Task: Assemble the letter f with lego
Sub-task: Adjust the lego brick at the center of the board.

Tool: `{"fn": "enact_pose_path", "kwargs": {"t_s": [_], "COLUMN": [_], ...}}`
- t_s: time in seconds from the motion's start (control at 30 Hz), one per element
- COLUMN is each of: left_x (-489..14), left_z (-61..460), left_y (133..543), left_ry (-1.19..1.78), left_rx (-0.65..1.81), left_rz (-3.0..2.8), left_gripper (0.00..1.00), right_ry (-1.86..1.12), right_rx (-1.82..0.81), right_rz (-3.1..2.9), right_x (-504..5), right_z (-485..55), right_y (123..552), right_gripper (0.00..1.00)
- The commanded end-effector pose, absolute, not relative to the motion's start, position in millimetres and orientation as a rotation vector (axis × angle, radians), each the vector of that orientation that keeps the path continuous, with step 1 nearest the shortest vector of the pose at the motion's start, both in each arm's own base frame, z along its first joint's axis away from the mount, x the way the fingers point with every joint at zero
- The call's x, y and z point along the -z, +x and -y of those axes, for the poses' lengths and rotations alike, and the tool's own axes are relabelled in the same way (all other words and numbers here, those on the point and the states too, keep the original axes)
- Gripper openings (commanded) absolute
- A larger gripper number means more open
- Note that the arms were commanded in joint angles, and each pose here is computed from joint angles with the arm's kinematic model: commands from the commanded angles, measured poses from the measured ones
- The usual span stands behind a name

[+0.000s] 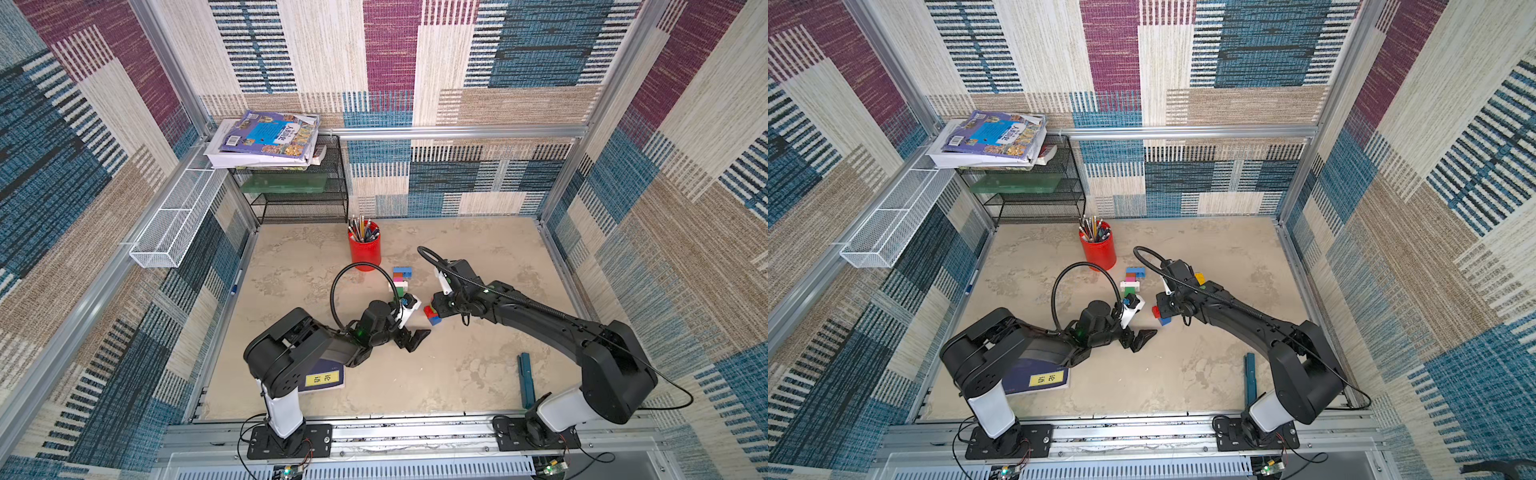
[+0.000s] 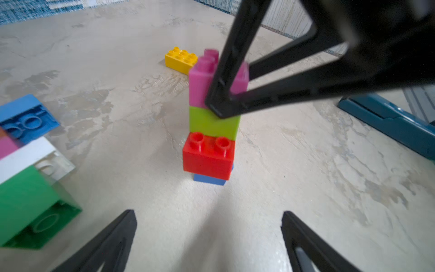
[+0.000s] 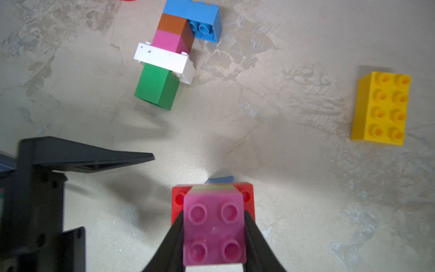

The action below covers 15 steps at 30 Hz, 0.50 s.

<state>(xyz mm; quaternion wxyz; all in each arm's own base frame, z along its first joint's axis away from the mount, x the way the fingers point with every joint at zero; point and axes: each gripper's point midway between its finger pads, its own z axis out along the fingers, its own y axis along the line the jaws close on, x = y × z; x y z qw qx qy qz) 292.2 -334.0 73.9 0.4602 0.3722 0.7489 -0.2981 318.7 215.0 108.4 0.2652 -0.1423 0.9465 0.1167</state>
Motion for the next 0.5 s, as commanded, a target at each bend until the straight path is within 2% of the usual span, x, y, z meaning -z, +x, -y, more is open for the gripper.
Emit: {"fn": "enact_pose_path", "kwargs": {"t_s": [0.0,0.47], "left_x": [-75,-95], "left_z": [319,296], "left_y": [293,290], "left_ry": [0.887,0.804], "left_rx": [0.666,0.59], "left_rz": [-1.898,-1.909], "left_gripper": [0.99,0.99], "right_ry": [-0.403,-0.441], "right_rx": [-0.285,-0.239], "right_rz": [-2.526,-2.538], "right_x": [-112,-103], "right_z": [-216,-221], "right_y": [323,318], "right_gripper": [0.33,0.32]}}
